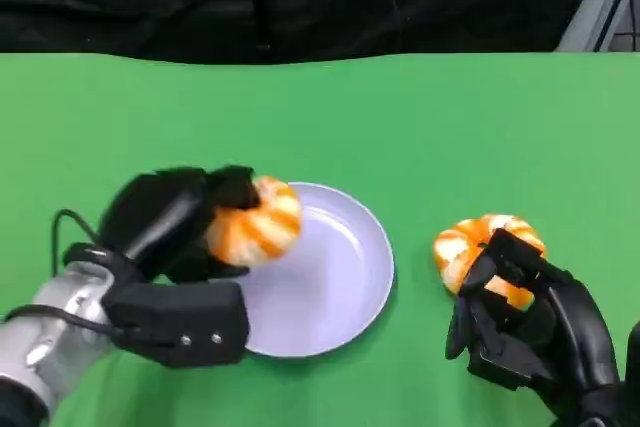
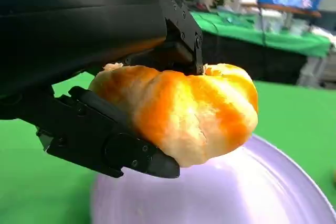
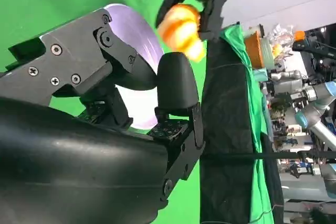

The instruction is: Grasp the bread from the table and place it into the plate.

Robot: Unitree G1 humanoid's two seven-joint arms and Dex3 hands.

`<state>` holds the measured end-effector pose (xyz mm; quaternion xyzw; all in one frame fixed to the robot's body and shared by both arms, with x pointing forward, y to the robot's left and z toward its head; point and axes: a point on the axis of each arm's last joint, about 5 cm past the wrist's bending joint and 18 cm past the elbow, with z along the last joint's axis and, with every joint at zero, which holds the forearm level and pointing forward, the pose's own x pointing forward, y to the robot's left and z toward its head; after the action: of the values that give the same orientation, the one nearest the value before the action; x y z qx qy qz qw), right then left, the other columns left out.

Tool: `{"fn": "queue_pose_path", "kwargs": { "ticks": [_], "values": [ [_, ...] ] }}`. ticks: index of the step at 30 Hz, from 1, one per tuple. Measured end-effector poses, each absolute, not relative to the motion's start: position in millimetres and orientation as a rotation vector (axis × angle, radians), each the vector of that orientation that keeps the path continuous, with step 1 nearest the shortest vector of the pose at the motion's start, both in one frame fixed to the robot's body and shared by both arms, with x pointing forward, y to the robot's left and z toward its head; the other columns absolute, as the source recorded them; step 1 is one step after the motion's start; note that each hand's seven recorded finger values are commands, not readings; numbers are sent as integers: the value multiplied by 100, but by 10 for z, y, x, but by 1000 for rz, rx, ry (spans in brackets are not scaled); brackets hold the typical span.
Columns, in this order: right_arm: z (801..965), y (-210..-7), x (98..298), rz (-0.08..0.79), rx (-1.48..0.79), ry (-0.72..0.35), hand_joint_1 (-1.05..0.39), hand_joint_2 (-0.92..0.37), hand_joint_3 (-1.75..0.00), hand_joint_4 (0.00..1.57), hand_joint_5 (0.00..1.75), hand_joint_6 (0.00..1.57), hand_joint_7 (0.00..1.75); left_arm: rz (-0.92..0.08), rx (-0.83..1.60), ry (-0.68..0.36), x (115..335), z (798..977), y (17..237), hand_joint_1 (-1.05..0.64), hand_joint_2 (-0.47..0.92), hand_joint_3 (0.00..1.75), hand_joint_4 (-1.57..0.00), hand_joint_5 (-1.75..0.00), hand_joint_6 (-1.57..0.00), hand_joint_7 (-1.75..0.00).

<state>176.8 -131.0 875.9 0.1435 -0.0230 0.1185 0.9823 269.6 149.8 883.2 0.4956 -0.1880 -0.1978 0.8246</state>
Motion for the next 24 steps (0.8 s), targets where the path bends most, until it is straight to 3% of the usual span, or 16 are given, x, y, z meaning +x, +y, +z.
{"fn": "queue_pose_path", "kwargs": {
  "ticks": [6,11,14,15,16,17,19,22,24],
  "values": [
    [8766,-1311,1767,234,288,-54,-9,-57,-119,86,175,63,174,-483,1040,-368,2708,8765,1356,-6,92,39,-61,-175,-56,-168],
    [8767,-1309,1766,234,288,-55,-8,-57,-119,86,175,63,174,-509,1043,-342,2733,8727,1271,-4,92,32,-60,-175,-55,-169],
    [8768,-1308,1765,233,288,-55,-9,-57,-119,86,175,63,174,-519,1043,-328,2755,8713,1228,-3,92,32,-61,-173,-67,-146],
    [8769,-1308,1764,232,288,-55,-9,-57,-119,86,175,63,174,-522,1042,-322,2761,8706,1222,-6,92,32,-64,-155,-73,-120],
    [8770,-1308,1764,232,288,-56,-9,-57,-119,86,175,63,174,-524,1045,-318,2764,8699,1219,-15,92,27,-68,-93,-81,-65],
    [8770,-1309,1763,231,288,-56,-8,-57,-119,86,175,63,174,-528,1049,-316,2768,8696,1217,-19,92,25,-75,-60,-89,-37],
    [8769,-1309,1762,231,288,-55,-10,-57,-118,85,175,62,174,-541,1068,-320,2778,8701,1207,-54,92,28,-51,-14,-70,-8],
    [8773,-1306,1760,228,286,-55,-9,-58,-117,85,175,62,174,-578,1106,-316,2773,8692,1205,-82,92,40,-22,-2,-48,-1],
    [8773,-1306,1759,228,287,-55,-9,-58,-117,85,175,62,174,-598,1125,-297,2775,8691,1218,-89,92,47,-9,0,-40,0]
  ]
}}
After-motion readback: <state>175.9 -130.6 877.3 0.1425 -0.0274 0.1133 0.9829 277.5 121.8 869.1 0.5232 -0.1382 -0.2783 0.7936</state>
